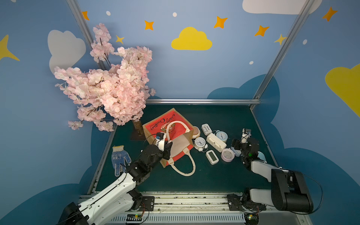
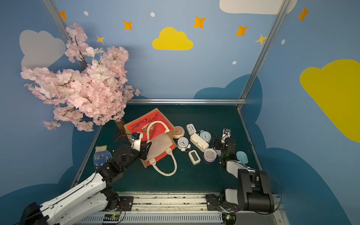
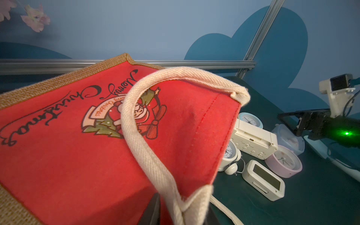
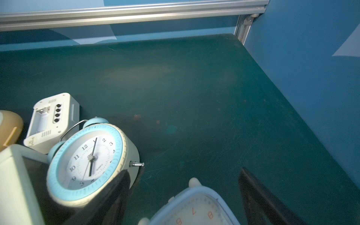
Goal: Take the alarm clock out of the canvas bag
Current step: Place the canvas bag at the center of the board.
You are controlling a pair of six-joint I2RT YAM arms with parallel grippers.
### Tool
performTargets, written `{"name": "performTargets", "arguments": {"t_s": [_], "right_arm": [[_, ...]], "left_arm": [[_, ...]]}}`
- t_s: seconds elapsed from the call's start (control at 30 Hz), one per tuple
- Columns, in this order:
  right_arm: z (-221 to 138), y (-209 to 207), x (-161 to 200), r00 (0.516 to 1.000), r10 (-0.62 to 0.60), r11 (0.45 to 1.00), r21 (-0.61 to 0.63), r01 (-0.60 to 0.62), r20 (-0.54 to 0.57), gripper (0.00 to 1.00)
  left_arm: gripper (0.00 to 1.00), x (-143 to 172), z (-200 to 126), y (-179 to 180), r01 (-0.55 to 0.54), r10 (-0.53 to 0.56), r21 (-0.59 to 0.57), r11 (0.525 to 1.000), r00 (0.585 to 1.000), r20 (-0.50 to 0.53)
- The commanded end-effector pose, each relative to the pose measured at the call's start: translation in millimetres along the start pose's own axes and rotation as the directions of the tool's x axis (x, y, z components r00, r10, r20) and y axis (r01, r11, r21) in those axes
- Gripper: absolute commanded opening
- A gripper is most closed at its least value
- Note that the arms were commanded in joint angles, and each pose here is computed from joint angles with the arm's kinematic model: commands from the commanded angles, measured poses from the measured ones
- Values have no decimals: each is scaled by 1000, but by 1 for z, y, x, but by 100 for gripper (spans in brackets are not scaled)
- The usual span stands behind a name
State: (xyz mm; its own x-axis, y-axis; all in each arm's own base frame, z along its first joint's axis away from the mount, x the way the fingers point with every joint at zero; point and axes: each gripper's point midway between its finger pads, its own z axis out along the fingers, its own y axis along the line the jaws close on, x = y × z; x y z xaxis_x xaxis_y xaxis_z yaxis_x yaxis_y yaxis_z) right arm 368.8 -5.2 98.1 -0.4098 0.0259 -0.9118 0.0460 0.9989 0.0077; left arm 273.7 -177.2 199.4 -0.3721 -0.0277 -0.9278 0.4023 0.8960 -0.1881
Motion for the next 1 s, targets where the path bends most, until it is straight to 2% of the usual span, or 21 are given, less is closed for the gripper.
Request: {"name": "performTargets", "arguments": {"t_s": [0.0,0.17,0.33,0.4,0.47,0.5,0.63,0.97], "right_arm": [[5,1,-18,996,37,999,-12,-36,83,87],[15,5,-10,995,35,999,-31,-32,91,88],[21,10,-4,997,16,999,-47,-12,81,88],[21,10,-4,997,15,999,-45,-12,70,89],[22,10,-4,997,13,999,-44,-10,75,90],[22,10,-4,997,12,999,-42,-9,72,90],[23,11,-3,998,2,1000,-31,0,66,94],[24,11,-4,998,-1,1000,-25,2,65,97]], "left_arm": [[46,-5,0,-1,1,-1,-2,1000,1000,-16],[57,4,2,2,-9,7,-23,1000,997,-78],[72,5,-3,9,-3,-1,-60,998,997,-79],[80,6,-6,13,-7,1,-75,997,997,-82],[95,8,-10,17,-10,3,-90,996,997,-83],[98,8,-11,17,-11,3,-93,996,996,-84],[99,11,-18,18,-20,12,-90,996,996,-93],[99,5,-33,-5,-61,66,52,997,993,-99]]}}
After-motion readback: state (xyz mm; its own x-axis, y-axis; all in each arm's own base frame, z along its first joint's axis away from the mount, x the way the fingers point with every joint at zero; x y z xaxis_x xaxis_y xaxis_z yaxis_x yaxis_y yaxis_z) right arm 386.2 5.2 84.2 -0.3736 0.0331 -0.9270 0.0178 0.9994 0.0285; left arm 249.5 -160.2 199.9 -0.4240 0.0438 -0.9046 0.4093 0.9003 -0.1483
